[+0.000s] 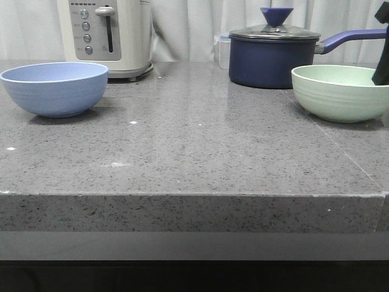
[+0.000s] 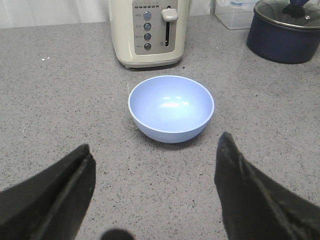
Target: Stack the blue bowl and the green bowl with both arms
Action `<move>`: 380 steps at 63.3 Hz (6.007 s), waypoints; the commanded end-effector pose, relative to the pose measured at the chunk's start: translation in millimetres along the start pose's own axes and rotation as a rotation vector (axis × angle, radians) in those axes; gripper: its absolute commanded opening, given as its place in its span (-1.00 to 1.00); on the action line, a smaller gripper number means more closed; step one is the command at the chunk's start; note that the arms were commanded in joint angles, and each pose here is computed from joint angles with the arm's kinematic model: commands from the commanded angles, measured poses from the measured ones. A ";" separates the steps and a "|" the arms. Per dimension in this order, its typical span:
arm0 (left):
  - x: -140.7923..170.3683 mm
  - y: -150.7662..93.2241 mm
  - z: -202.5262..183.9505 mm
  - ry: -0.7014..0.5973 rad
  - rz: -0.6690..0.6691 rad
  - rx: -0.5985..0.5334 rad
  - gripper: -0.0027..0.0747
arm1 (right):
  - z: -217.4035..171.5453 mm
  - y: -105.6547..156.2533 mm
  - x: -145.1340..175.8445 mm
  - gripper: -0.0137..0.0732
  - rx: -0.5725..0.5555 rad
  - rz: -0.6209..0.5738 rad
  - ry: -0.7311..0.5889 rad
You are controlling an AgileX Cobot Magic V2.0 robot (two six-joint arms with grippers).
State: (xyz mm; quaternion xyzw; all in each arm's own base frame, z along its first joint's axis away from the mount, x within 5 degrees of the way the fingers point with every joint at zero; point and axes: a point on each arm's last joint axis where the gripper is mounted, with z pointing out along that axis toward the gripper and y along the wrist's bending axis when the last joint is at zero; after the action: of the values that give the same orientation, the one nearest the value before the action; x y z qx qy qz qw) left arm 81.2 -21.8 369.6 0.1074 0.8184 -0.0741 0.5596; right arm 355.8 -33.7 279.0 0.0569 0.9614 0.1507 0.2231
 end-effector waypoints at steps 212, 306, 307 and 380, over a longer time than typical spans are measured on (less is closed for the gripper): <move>-14.6 -0.9 -2.6 -0.092 -0.001 0.010 0.34 | -22.4 158.4 87.5 -0.83 -0.144 -0.787 -0.160; -15.3 -1.5 -1.8 -0.090 -0.009 0.017 0.34 | -3.9 159.7 83.8 -0.83 -0.145 -0.766 -0.149; -15.7 -1.4 -0.4 -0.083 -0.008 0.016 0.34 | -3.9 159.7 83.8 -0.83 -0.145 -0.766 -0.149; -72.8 56.4 240.6 0.556 -0.237 0.009 0.34 | -3.9 159.7 83.8 -0.83 -0.145 -0.766 -0.149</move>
State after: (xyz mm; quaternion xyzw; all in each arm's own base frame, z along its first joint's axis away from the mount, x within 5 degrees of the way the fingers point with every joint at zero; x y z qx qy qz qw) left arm 329.6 -34.2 333.2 0.0414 0.9590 -0.0943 0.2642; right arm 286.5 131.9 279.0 -0.3156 0.8945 0.1159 0.2948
